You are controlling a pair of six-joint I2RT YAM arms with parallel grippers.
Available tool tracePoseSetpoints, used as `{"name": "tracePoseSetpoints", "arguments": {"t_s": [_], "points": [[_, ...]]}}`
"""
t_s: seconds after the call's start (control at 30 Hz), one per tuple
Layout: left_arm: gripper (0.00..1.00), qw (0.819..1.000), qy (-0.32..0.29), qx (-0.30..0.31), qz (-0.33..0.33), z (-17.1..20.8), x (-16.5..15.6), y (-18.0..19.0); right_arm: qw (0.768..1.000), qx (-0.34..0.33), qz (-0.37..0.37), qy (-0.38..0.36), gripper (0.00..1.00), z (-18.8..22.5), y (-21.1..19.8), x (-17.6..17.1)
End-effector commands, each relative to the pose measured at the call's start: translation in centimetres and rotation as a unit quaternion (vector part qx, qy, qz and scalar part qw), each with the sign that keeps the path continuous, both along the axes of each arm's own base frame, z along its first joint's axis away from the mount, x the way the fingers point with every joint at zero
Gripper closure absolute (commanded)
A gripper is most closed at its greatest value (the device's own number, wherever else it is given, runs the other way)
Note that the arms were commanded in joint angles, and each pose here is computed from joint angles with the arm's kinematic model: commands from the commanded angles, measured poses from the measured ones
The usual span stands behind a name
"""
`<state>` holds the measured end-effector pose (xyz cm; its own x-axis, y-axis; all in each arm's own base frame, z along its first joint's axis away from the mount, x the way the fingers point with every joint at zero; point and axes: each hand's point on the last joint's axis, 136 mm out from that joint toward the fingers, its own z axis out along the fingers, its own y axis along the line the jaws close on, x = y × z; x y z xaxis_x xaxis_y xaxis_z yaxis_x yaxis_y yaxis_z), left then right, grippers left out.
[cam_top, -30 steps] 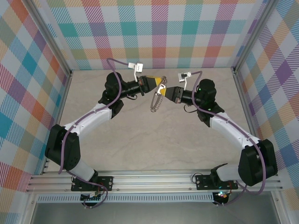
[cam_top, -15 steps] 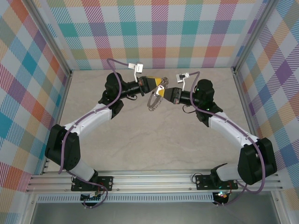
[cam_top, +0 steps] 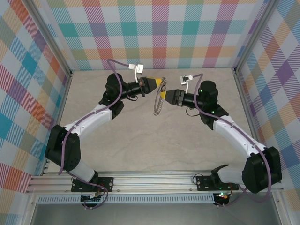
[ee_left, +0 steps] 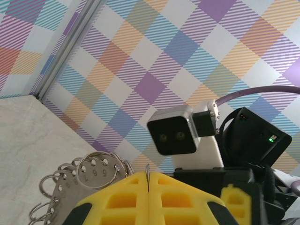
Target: Put the keys on the keyring
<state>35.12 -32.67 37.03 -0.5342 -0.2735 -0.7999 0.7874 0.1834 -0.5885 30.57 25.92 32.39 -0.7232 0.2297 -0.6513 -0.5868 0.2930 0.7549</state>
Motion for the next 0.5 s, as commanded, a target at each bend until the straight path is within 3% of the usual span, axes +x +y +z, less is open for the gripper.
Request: {"name": "tracePoseSetpoints", "arguments": {"t_s": [0.0,0.47], "points": [[1.0,0.999,-0.04,-0.013,0.006,2.2,-0.8,0.2,1.0,-0.013,-0.026,-0.003,0.26,-0.3,-1.6,0.2],[1.0,0.999,-0.039,-0.002,0.011,1.7,-0.8,0.3,0.997,-0.035,-0.075,0.002,0.04,-0.2,-4.3,0.7]]}}
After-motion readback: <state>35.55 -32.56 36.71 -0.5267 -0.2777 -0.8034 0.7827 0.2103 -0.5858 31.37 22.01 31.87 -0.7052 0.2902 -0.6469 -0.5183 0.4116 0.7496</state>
